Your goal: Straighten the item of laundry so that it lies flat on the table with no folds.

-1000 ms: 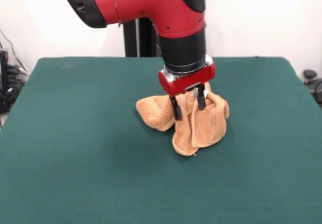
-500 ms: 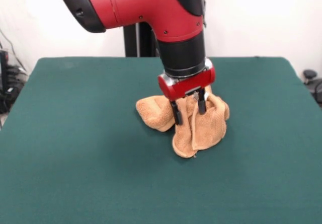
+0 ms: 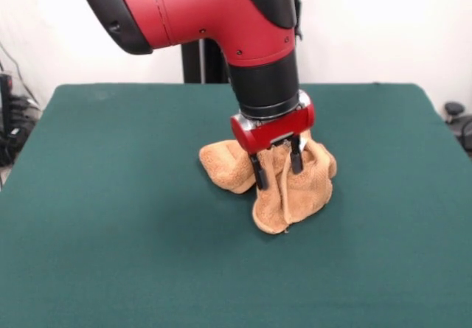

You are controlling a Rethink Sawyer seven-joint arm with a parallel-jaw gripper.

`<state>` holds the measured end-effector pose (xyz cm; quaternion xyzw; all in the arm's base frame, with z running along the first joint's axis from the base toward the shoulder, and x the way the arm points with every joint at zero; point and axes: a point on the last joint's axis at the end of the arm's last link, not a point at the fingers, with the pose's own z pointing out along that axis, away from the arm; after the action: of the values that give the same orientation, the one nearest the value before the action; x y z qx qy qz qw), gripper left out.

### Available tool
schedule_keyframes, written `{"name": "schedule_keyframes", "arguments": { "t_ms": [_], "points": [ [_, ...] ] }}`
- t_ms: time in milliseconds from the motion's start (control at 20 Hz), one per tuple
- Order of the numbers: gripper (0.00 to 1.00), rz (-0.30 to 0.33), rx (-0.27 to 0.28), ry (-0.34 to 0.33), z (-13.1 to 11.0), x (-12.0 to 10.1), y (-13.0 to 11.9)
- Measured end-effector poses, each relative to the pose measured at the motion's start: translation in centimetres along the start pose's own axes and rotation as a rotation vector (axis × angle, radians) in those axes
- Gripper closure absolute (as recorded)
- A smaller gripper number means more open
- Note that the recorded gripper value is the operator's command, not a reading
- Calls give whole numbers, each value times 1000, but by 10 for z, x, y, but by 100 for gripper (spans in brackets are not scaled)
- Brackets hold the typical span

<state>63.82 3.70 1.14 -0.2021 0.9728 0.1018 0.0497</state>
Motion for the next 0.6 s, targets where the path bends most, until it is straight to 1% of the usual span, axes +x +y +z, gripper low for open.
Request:
{"name": "schedule_keyframes", "arguments": {
  "t_ms": [600],
  "points": [
    [0,22,-1,-48,5,1,-9]
  ]
}}
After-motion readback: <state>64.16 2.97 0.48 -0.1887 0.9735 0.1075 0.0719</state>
